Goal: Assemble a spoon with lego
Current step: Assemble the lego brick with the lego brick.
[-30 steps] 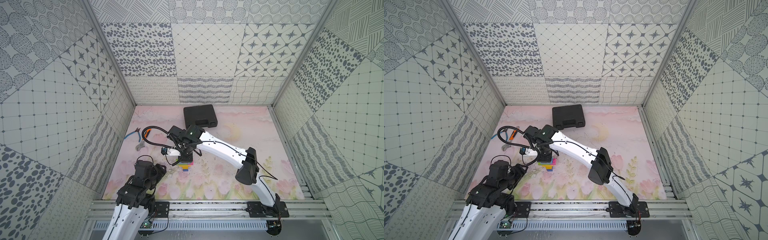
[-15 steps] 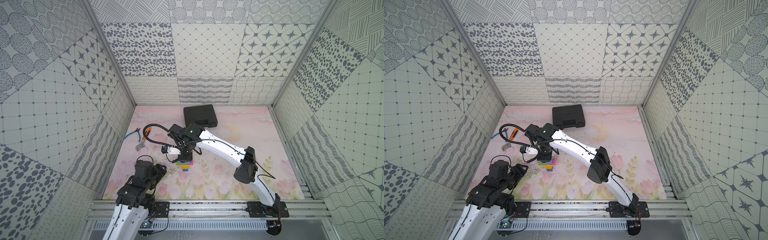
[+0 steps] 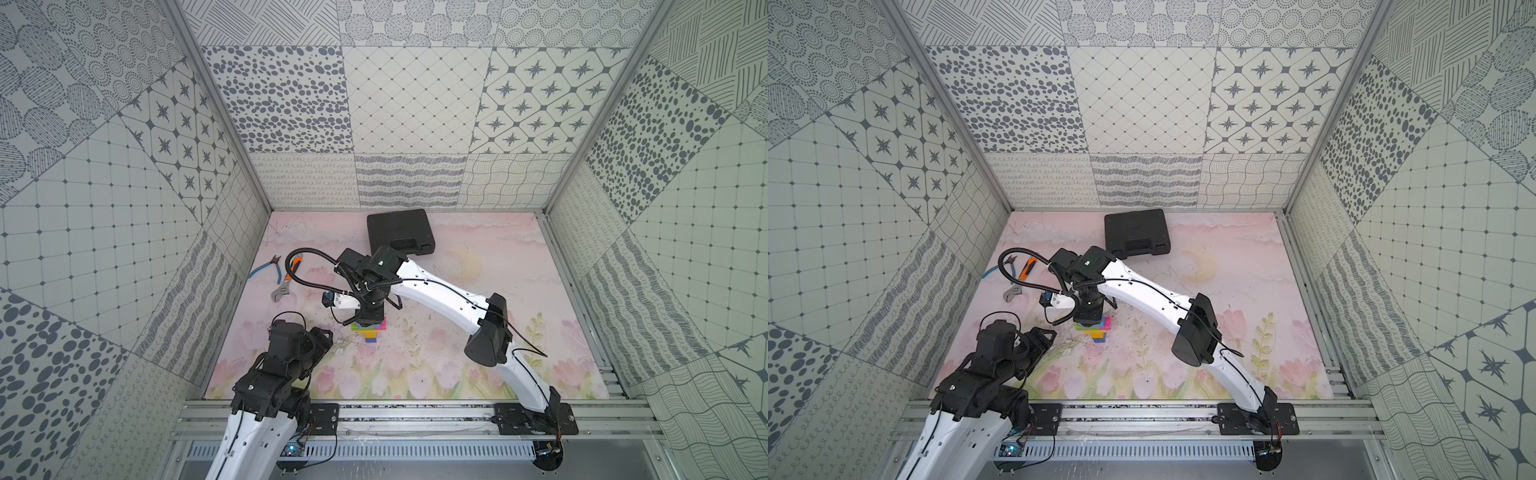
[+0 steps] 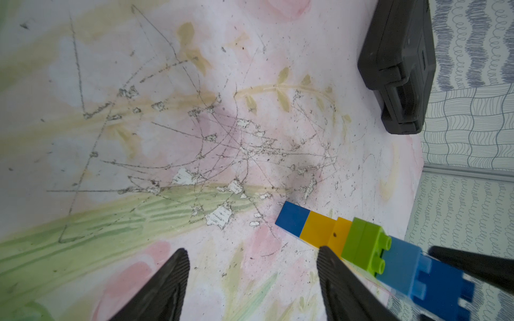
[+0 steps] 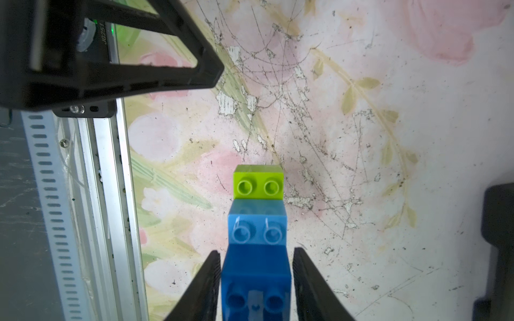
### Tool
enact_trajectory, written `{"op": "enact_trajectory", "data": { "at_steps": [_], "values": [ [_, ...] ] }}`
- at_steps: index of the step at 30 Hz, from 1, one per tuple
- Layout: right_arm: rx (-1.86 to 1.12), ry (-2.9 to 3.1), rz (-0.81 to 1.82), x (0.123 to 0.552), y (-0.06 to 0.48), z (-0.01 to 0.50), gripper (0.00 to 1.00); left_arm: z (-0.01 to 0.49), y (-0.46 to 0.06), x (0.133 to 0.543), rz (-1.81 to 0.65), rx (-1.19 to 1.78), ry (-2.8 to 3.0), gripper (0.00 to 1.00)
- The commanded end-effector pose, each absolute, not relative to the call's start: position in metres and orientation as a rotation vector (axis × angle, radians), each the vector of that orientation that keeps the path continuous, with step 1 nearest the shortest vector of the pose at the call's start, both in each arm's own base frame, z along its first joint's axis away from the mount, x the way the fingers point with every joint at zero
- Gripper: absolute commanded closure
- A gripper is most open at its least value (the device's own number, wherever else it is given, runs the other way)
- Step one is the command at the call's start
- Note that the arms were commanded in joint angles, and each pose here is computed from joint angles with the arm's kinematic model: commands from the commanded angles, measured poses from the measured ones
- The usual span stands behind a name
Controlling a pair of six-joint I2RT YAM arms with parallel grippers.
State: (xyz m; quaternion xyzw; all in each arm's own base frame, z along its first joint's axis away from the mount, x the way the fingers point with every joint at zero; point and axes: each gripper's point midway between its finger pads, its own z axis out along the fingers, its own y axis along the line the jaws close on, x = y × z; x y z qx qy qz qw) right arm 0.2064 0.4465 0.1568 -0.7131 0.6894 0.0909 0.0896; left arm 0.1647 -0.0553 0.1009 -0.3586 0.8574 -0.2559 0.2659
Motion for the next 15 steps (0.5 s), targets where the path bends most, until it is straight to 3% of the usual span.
{"op": "enact_trajectory", "data": {
  "at_steps": [1, 5, 10, 15],
  "values": [
    [-2.113, 2.086, 0.251, 0.209, 0.444, 0.149, 0.42, 0.107, -0.053, 0.165, -0.682, -0.935, 2.302, 0.24],
    [-2.046, 2.057, 0.232, 0.220, 0.447, 0.168, 0.29, 0.108, -0.053, 0.165, -0.683, -0.935, 2.300, 0.22],
    [-1.928, 1.998, 0.250, 0.235, 0.451, 0.204, 0.03, 0.112, -0.049, 0.165, -0.655, -0.934, 2.287, 0.18],
    [-1.641, 2.031, 0.337, 0.269, 0.433, 0.261, 0.02, 0.135, -0.037, 0.178, -0.572, -0.847, 2.209, 0.07]
  ]
}}
